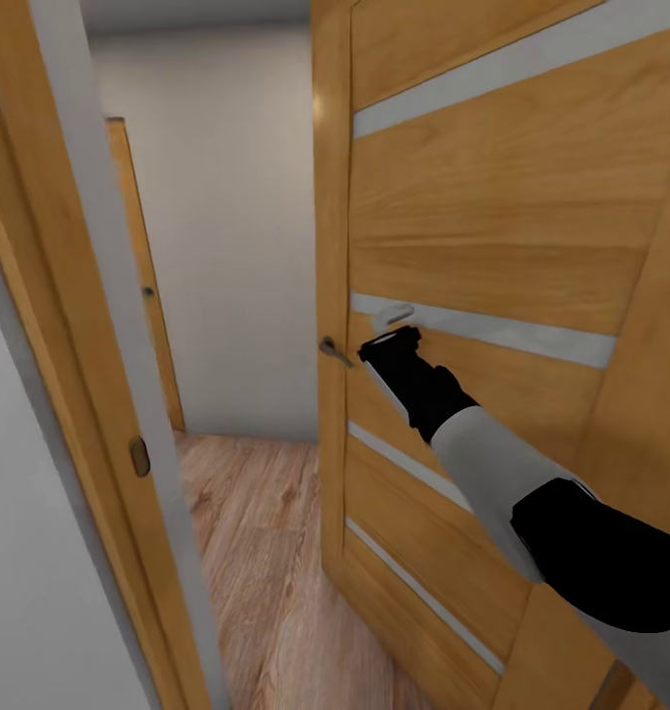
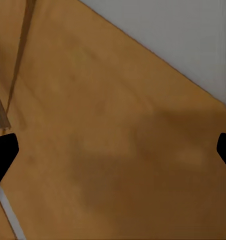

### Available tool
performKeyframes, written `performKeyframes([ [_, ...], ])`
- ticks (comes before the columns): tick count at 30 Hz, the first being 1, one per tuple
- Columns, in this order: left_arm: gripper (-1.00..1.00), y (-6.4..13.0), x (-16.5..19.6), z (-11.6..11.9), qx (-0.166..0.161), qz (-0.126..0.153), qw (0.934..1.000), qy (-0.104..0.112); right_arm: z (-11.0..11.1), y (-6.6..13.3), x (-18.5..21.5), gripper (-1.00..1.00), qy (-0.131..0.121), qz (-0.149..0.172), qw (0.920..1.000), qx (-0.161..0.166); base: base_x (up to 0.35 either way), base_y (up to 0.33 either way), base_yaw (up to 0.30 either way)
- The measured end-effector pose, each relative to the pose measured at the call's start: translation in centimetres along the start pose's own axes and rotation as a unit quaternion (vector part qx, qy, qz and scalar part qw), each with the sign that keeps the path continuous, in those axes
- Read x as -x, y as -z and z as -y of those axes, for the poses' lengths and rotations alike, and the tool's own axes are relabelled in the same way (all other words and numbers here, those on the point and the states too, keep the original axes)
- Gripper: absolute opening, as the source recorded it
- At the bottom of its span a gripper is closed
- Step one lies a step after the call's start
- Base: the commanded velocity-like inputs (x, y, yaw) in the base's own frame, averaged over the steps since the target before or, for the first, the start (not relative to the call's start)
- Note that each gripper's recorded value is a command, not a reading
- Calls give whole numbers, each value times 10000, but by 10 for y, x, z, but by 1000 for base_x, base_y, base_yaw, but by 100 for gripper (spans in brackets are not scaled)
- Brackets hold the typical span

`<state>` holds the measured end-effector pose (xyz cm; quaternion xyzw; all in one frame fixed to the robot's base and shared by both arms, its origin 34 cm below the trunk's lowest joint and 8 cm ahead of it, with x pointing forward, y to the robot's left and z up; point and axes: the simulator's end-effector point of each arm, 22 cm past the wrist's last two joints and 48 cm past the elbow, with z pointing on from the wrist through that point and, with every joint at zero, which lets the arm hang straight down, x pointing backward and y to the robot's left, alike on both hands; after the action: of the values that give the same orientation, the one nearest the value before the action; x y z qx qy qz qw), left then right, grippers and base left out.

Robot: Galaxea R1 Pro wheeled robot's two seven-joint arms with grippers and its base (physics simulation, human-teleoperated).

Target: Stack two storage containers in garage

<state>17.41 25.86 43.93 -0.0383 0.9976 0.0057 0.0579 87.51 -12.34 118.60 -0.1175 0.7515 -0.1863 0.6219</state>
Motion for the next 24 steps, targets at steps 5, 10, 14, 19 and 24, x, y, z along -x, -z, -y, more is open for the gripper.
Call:
performKeyframes([
  [5,100,0,0,0,1,7,10000,5,-2,0,1,100,-39,20,10000,44,79,-124,0],
  [10,100,0,0,-1,6,6,10000,25,-3,0,1,100,-44,25,10000,49,12,-20,0],
  [14,100,0,0,-1,8,4,10000,44,-3,0,1,100,-34,26,10000,43,2,-3,0],
  [19,100,0,0,-1,9,5,10000,50,-2,0,1,100,-5,29,10000,20,0,0,0],
  [24,100,0,0,-1,10,5,10000,51,3,-4,-9,100,84,-71,9998,-136,0,0,0],
])
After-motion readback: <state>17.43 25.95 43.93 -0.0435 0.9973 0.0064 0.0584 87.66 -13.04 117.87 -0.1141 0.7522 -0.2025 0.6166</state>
